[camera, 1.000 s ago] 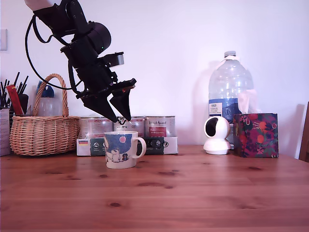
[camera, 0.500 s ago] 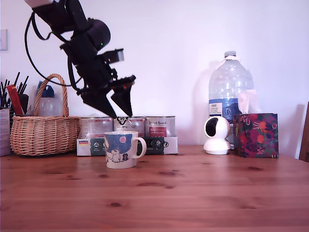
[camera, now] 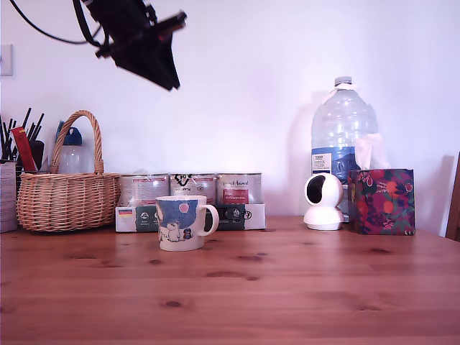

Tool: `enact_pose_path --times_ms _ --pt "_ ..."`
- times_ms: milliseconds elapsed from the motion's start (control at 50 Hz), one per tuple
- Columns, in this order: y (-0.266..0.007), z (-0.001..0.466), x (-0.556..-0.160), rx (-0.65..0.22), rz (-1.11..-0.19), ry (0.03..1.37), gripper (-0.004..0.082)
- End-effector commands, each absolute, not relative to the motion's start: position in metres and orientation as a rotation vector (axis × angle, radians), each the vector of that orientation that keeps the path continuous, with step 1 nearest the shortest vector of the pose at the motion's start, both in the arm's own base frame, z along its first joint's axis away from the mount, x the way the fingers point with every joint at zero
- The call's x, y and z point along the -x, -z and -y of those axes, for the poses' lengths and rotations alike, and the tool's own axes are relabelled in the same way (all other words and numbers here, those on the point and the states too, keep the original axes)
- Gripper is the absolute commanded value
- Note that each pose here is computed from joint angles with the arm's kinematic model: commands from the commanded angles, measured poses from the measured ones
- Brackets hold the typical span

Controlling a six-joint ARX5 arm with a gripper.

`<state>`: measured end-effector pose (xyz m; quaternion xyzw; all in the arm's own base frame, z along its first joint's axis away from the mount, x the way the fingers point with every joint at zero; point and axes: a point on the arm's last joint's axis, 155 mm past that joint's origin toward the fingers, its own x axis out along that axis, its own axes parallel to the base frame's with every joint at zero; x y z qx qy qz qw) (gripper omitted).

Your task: Pick up the coffee capsules from the table one by one and drop them inside the nearest coffee cup

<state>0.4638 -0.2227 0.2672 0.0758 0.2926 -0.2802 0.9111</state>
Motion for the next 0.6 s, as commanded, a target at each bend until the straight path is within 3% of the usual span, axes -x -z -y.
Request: enact_pose_path --times_ms 0,260,580 --pt "-0.261 0.215 -0.451 -0.142 -0.61 0.559 -0.002" --pt "-0.261 0.188 -0.403 -0.088 -0.545 0.523 -0.0019" --pt "-0.227 0.159 -0.334 -0.037 -0.547 0.504 -0.0019"
